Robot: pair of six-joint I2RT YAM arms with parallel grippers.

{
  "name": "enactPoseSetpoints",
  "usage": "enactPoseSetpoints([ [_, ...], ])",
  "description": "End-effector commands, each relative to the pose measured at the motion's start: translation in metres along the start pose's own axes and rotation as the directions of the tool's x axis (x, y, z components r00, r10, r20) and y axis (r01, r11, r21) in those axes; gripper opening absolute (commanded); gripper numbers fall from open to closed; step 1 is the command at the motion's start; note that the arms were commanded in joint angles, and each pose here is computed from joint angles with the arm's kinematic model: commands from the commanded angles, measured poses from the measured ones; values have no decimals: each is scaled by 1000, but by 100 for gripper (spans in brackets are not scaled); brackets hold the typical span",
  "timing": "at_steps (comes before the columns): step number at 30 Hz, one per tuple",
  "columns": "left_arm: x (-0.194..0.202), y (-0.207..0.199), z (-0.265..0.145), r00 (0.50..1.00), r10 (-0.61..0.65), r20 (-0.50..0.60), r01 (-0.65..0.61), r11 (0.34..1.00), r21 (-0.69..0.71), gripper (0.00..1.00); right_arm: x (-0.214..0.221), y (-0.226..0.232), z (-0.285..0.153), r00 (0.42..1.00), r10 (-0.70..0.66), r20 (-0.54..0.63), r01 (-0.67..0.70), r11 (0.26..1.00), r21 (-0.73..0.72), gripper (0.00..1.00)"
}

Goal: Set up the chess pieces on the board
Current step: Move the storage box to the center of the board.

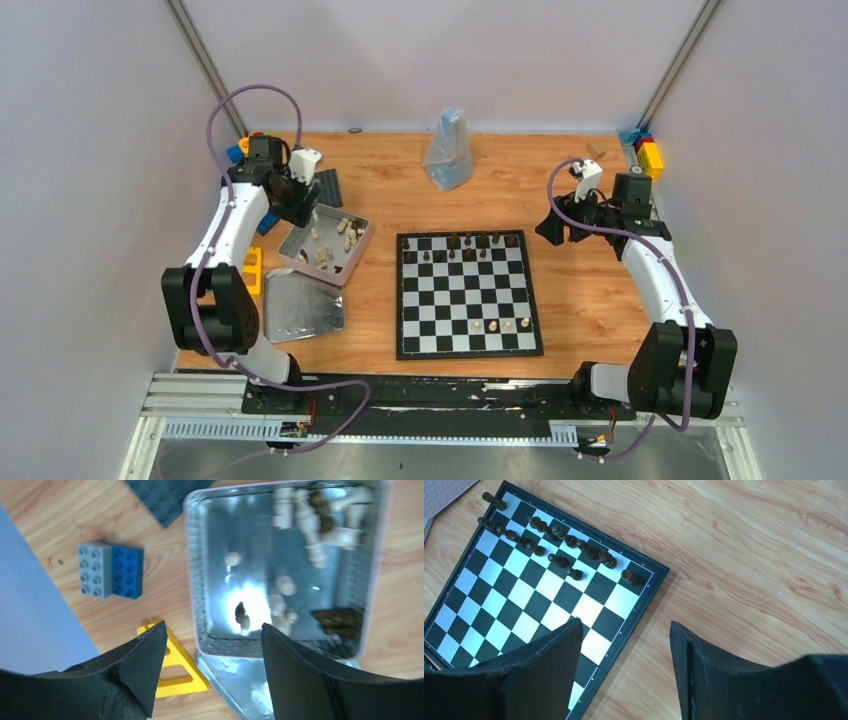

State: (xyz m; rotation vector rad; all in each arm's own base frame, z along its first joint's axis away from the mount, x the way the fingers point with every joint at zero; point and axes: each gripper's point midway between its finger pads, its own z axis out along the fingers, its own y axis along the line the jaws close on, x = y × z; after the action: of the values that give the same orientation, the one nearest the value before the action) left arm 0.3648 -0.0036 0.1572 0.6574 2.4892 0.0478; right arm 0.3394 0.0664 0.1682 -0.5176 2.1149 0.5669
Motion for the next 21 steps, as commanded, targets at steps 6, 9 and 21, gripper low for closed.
enactPoseSetpoints([
  [6, 15, 53, 61, 985, -158, -67, 156, 987, -37, 66, -14, 7, 1, 998, -51, 39, 53, 997, -52, 65],
  [9, 18, 54, 78, 981, -165, -97, 164, 986, -22, 62, -15, 9, -1, 998, -54, 43, 56, 997, -53, 65],
  [21, 23, 35, 90, 970, -216, -112, 224, 973, 57, 21, -17, 10, -4, 997, -61, 48, 64, 997, -48, 65],
])
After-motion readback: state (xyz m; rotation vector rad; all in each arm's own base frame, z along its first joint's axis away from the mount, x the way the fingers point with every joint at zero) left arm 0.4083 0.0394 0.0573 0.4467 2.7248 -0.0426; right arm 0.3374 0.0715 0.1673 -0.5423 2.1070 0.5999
